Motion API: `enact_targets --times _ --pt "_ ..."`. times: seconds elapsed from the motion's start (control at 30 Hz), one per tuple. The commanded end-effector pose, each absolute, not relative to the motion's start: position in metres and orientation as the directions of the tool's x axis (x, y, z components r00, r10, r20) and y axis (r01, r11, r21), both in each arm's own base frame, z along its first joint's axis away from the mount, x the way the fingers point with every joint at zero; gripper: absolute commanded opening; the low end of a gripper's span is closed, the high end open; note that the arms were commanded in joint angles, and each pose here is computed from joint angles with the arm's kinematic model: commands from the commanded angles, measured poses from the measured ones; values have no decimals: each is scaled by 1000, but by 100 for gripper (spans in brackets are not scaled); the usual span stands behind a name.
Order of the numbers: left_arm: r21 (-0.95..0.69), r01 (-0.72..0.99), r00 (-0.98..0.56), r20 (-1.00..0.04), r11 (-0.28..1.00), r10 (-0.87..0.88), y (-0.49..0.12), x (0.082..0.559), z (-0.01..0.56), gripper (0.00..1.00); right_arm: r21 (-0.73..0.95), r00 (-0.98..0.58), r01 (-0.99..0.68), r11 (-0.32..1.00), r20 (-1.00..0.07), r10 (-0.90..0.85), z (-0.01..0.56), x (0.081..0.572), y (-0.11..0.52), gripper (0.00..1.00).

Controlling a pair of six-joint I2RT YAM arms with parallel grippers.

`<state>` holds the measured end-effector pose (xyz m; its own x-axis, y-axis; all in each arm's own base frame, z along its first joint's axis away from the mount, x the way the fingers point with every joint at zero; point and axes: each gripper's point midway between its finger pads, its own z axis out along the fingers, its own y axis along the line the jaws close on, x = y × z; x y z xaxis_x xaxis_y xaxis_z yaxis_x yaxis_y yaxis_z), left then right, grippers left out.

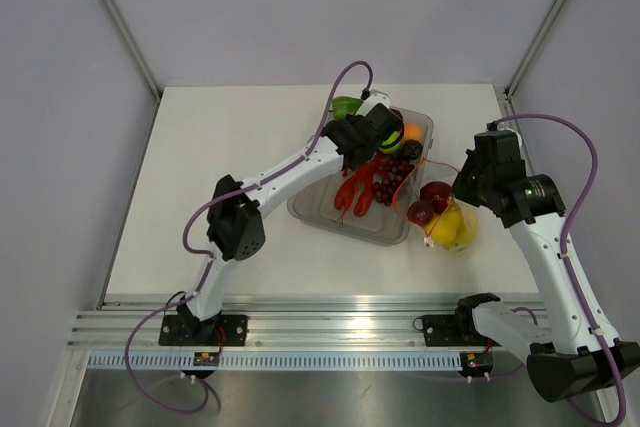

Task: Place the food in the zip-top bag and seal the zipper
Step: Pick up the fake food from the bin, then place the fake food in the zipper food storage bag.

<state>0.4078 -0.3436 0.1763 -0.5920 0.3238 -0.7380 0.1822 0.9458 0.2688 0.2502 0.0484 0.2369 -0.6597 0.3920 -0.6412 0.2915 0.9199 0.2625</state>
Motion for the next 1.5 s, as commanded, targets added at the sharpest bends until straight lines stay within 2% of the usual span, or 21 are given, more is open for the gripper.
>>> enact_targets --times 0.0,0.2,0.33,0.5,0.57,0.63,0.67,0.73,0.97,1.47 --pt "138 246 -544 -799 959 254 -339 384 250 0 268 -642 271 924 -665 381 243 252 49 0" --pt "-10 415 -562 -789 910 247 -335 337 290 0 274 -639 269 923 -667 384 244 253 50 0" --pt "-133 550 -584 -767 824 266 -343 299 304 0 277 -636 266 923 -669 384 246 253 50 0" --pt "-343 668 -613 -756 660 228 -362 250 331 0 281 -633 267 922 -670 388 245 250 49 0" --pt "-445 702 -621 -764 556 173 -373 230 355 0 285 -631 268 920 -670 391 246 249 50 0" --pt "-546 700 -673 -720 459 170 -383 208 355 0 285 -632 266 921 -670 390 246 248 50 0" --pt "-569 714 -665 -733 407 141 -389 205 367 0 287 -633 264 921 -669 390 246 248 50 0" --pt "-632 681 -714 -685 370 145 -397 196 359 0 292 -629 261 920 -671 392 247 248 51 0" --pt "-753 586 -803 -590 299 88 -435 197 344 0 311 -613 251 917 -682 399 258 245 52 0" --pt "-769 541 -839 -519 341 163 -494 224 281 0 353 -572 212 911 -711 408 277 231 52 0"
